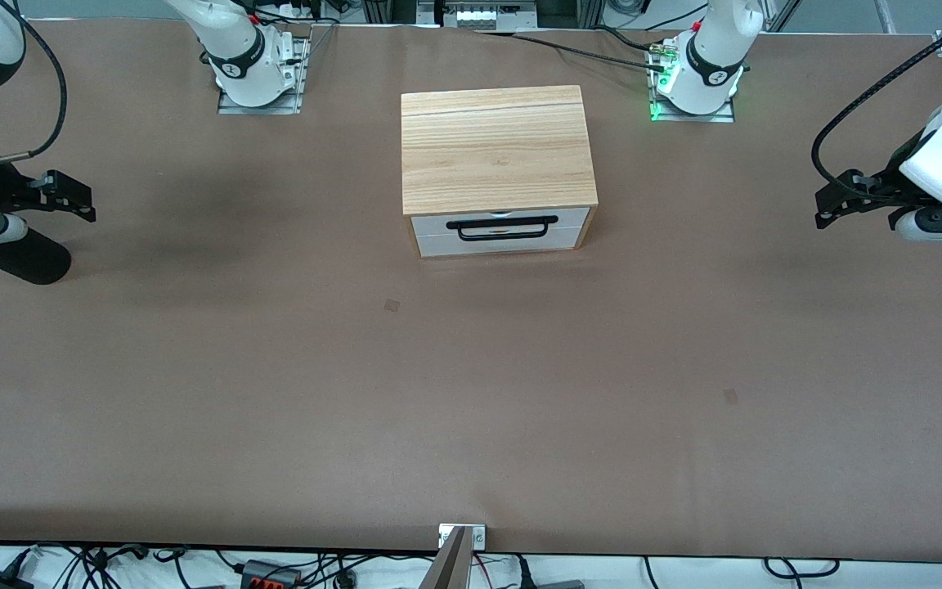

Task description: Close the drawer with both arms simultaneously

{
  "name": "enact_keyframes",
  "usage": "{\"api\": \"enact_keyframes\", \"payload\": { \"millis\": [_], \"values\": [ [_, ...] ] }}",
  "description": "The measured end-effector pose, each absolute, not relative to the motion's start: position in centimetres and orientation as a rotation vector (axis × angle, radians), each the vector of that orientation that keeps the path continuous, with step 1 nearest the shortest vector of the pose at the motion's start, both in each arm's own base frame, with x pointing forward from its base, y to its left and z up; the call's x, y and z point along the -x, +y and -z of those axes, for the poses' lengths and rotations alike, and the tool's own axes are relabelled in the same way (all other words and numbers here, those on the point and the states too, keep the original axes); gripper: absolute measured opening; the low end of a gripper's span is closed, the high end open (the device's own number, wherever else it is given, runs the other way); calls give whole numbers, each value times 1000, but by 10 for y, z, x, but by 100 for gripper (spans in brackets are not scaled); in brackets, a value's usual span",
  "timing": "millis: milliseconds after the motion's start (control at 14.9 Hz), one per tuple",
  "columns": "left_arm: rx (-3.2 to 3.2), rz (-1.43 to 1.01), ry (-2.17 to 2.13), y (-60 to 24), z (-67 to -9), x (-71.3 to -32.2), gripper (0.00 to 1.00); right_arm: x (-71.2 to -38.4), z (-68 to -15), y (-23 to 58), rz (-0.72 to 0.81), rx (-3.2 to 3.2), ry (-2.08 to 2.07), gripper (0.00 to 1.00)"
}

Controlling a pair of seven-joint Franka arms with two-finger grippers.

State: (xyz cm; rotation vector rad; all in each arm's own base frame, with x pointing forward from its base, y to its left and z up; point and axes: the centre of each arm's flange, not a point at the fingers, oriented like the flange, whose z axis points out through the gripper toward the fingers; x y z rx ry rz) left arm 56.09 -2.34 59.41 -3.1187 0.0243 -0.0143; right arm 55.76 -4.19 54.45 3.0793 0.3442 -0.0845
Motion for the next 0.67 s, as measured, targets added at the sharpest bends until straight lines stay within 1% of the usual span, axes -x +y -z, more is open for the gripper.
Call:
{"api": "enact_keyframes", "payload": {
  "millis": [672],
  "values": [
    [3118, -7, 26, -24, -594, -559, 100, -555, -554, -46, 39, -3077, 333, 100]
  ]
}}
